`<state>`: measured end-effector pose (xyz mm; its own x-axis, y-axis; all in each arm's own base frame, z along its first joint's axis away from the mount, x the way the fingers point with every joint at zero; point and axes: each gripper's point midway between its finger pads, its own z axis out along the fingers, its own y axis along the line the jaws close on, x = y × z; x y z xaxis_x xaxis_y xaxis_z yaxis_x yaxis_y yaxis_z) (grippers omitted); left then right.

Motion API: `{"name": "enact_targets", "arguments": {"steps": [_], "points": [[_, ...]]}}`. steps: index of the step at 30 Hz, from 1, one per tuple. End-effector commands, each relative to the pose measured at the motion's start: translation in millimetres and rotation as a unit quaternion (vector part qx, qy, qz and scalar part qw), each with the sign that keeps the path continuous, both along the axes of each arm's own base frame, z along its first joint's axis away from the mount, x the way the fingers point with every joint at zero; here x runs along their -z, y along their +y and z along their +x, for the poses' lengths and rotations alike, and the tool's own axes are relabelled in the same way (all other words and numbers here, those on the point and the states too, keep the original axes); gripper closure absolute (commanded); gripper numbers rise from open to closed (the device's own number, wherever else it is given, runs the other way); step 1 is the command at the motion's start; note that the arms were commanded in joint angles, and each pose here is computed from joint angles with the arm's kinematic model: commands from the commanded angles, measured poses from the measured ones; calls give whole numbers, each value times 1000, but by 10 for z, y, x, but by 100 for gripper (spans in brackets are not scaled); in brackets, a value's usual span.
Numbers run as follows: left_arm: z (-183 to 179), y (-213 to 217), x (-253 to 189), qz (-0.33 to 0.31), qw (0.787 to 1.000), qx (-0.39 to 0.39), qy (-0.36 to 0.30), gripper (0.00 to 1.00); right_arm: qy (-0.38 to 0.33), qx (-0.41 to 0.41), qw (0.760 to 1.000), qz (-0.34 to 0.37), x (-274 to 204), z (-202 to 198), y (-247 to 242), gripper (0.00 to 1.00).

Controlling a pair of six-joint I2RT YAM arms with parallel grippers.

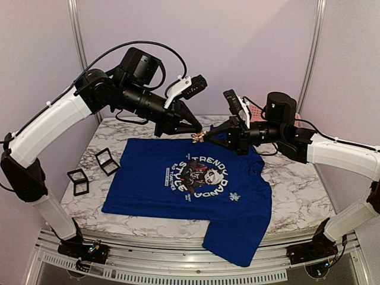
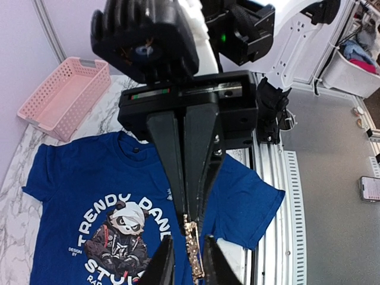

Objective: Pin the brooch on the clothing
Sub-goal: Pass from the left arm to the right

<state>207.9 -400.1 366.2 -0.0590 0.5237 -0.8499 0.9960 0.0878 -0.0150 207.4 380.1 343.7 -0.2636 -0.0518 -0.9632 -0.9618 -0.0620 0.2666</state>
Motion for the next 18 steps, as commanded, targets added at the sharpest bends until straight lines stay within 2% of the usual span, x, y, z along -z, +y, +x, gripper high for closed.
{"name": "enact_targets", "arguments": {"steps": [1,9,13,15,18], "points": [[-203,13,-58,-11,1000,24,10,64,-16,0,1000,11,-116,-35,-32,100],[-166,161,-376,-50,998,-13,-21,37,-8,45,999,28,-232,-21,-164,100],[-222,300,-274,-45,997,-10,-55,31,-18,52,994,94,-512,-83,-260,100],[-302,345,-316,-83,993,5,-86,29,-17,55,991,120,-628,-99,-299,100],[-509,335,-428,-158,975,45,-149,21,-18,62,988,137,-753,-118,-341,100]]}}
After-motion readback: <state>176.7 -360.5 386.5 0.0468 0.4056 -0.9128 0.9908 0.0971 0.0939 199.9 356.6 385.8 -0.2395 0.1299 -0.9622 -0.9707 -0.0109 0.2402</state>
